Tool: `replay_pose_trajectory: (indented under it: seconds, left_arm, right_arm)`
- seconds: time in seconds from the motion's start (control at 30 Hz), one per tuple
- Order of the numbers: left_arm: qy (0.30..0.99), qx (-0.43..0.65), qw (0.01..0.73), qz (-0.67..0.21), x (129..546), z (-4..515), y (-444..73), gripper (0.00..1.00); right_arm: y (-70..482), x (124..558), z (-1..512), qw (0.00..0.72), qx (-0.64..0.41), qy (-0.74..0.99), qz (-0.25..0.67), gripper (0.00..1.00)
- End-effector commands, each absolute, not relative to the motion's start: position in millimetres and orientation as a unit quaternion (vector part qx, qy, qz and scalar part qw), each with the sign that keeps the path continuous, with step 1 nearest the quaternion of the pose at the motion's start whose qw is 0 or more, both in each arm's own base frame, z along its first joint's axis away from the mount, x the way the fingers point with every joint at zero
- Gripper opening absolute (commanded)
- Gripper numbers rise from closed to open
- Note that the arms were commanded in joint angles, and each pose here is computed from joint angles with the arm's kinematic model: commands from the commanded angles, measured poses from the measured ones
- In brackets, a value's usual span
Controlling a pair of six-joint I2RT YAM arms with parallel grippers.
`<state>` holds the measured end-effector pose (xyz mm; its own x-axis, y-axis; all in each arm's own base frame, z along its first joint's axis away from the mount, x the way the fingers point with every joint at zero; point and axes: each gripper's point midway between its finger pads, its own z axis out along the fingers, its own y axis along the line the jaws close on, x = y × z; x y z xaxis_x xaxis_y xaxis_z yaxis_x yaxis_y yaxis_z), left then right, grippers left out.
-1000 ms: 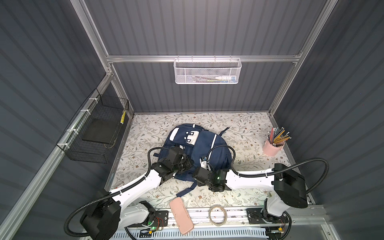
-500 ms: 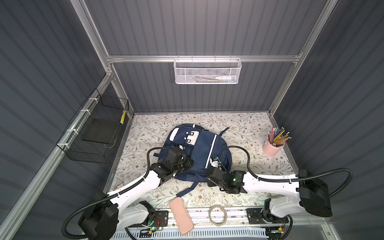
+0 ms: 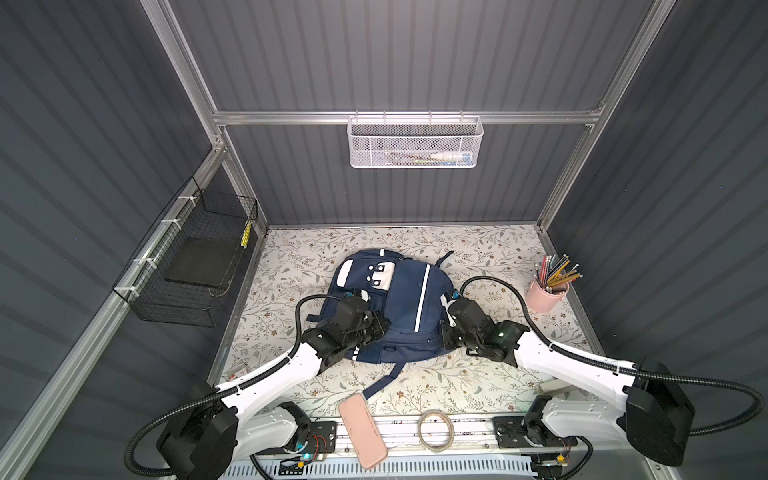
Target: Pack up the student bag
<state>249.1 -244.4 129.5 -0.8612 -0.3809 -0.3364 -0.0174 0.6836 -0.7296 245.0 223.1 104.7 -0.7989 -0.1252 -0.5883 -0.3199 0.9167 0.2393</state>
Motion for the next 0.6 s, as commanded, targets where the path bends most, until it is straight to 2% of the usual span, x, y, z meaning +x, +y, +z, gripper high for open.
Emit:
replay_pose_trajectory:
  seconds: [0.0,0.17,0.4,0.5,0.57]
  left_arm:
    - [0.906,-0.138,0.241,-0.321,246.0,99.5,-216.4,0.13]
    - [0.913,-0.142,0.245,-0.292,262.7,88.9,-199.0,0.02]
    - [0.906,-0.149,0.26,-0.299,310.6,102.6,-182.8,0.02]
    - [0.899,-0.154,0.27,-0.309,333.3,114.8,-176.9,0.1]
    - [0.891,-0.161,0.274,-0.325,342.9,123.9,-174.3,0.26]
  right_arm:
    - [212.4,255.5,112.9,0.307,-0.14,0.933,0.127,0.0]
    - [220.6,223.7,102.1,0.282,-0.172,0.937,0.115,0.0]
    - [283.8,192.1,104.1,0.265,-0.202,0.926,0.176,0.0]
    - [325.7,186.3,102.8,0.257,-0.216,0.92,0.202,0.0]
    - [351.2,192.0,101.5,0.254,-0.206,0.92,0.216,0.0]
